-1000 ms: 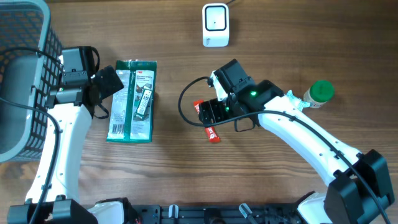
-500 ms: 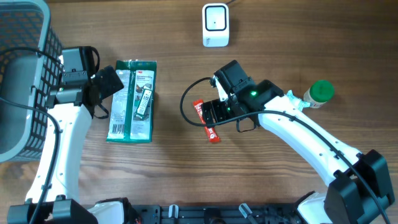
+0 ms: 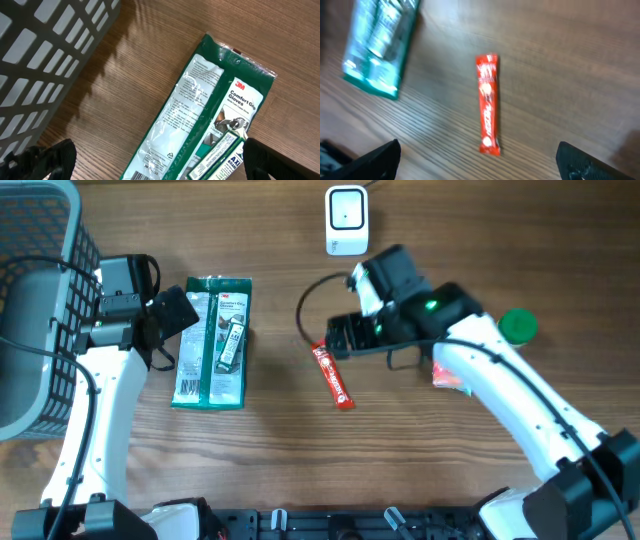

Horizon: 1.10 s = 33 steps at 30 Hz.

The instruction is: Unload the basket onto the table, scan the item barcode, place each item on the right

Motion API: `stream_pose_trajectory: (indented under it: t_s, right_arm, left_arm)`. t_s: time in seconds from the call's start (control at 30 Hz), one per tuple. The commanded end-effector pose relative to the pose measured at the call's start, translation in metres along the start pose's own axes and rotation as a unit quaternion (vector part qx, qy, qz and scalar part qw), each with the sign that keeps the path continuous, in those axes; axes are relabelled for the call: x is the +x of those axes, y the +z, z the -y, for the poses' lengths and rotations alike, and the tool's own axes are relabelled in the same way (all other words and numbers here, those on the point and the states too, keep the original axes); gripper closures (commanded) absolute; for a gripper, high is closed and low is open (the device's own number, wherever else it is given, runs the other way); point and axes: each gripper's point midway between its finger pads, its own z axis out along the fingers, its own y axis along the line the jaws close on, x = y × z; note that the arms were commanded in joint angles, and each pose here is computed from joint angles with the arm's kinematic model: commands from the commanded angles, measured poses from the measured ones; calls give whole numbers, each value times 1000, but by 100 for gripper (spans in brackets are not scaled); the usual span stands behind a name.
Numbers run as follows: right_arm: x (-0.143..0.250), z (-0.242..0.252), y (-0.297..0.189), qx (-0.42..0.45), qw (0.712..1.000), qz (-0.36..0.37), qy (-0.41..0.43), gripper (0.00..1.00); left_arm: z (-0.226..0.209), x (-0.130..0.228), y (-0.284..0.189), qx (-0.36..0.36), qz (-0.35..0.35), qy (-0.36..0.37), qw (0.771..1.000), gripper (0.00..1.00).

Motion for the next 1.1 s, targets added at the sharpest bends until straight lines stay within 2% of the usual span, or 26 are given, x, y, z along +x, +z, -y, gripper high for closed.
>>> stream_pose_trajectory:
  t_s: [0.0, 0.2, 0.5, 0.63, 0.87, 1.07]
  right_arm:
    - [-5, 3, -13, -32, 999, -1, 10, 0]
    - [3, 35, -9, -16, 999, -29, 10, 0]
    - [20, 35, 11, -37, 997, -63, 1, 0]
    - [26, 39, 19, -34, 997, -70, 27, 0]
    - [33, 38, 19, -34, 996, -82, 30, 1]
    - [35, 26, 18, -71, 993, -89, 34, 0]
  left_arm:
    - [0, -3, -2, 2, 5, -7, 1000, 0]
    - [0, -3, -2, 2, 5, -7, 1000, 0]
    - [0, -3, -2, 2, 5, -7, 1000, 0]
    - [0, -3, -2, 2, 5, -7, 1000, 0]
    - [0, -3, -2, 2, 5, -7, 1000, 0]
    - [-1, -3, -2, 2, 5, -7, 1000, 0]
